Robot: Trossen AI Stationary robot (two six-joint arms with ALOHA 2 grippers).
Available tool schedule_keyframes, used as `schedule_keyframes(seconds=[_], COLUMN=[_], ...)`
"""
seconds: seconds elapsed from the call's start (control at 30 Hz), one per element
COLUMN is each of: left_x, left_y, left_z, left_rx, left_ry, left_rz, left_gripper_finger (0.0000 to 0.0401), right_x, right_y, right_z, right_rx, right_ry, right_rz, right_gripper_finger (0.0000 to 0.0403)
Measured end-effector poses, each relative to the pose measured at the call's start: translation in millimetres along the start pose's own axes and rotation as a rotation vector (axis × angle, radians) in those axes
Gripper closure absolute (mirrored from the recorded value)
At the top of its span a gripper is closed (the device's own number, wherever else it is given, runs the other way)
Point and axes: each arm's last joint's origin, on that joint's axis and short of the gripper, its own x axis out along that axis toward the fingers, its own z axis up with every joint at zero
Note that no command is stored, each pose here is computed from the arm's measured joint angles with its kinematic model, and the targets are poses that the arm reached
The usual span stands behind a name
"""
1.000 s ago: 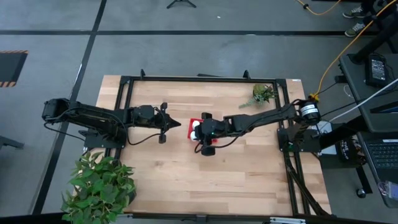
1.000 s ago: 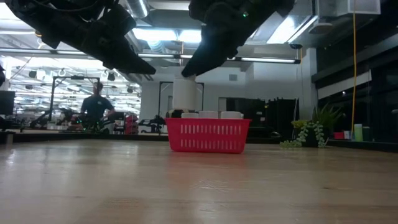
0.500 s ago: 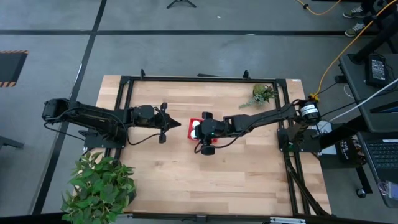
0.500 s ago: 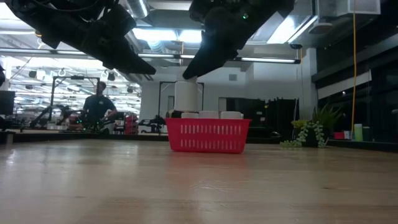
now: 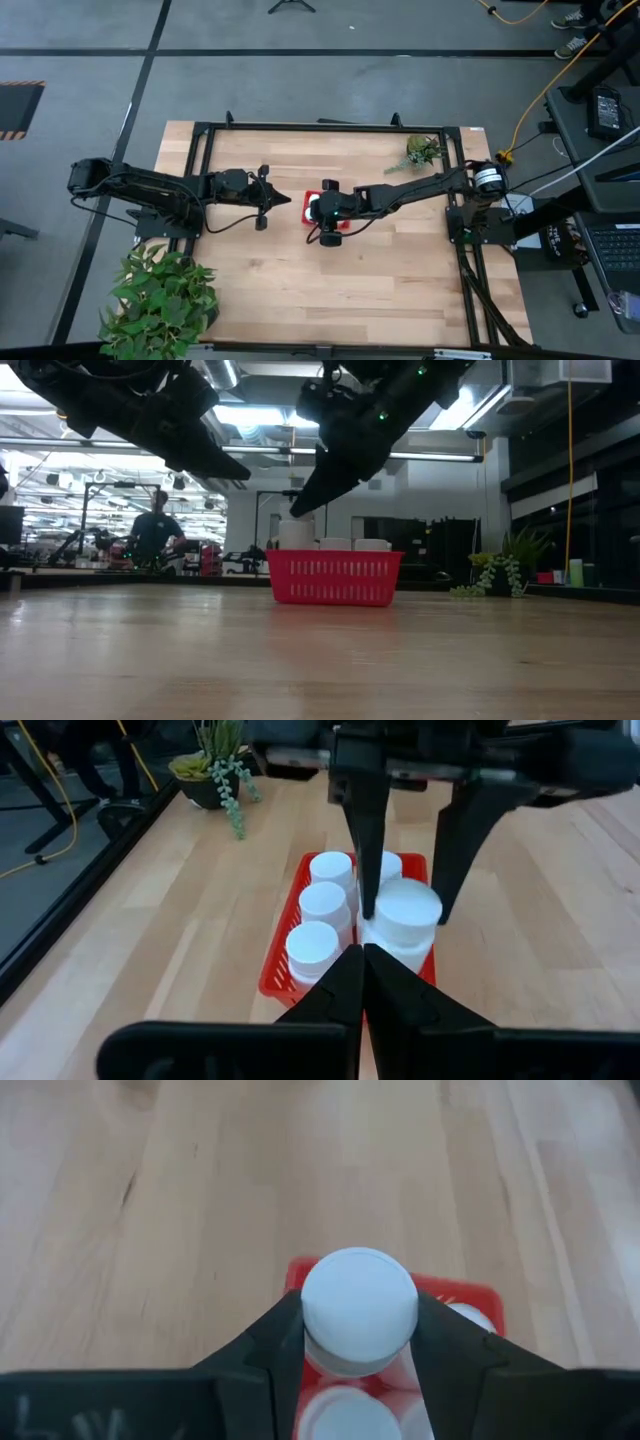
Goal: Pick and place pill bottles into a basket
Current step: Put the white pill bottle into the red basket
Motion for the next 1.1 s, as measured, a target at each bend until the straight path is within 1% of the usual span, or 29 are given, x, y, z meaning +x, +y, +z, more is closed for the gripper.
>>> schedule_keyframes(seconds=[0.07, 0.43, 0.77, 1.1], left_x=[0.0, 0.0, 0.0, 0.0], left_y=[0.1, 0.0, 0.0, 0.1], left_z=[0.1, 0.0, 0.1, 0.0], left_rx=[0.0, 0.0, 0.0, 0.0], left_ry=[-0.001, 0.0, -0.001, 0.0], left_rz=[0.001, 0.0, 0.0, 0.0], left_gripper_finger=[0.0393, 0.0399, 0.0391, 0.0397], right_x=[3.4, 6.8, 16.6, 23.6], right_y=[0.9, 1.7, 3.1, 4.1], right_z=[-3.0, -3.9, -9.4, -13.6], right_rx=[-0.004, 0.007, 0.005, 0.008], right_ry=[0.018, 0.018, 0.04, 0.057], right_rz=[0.002, 0.003, 0.003, 0.003], right_gripper_finger=[0.0255, 0.0255, 0.0256, 0.0256])
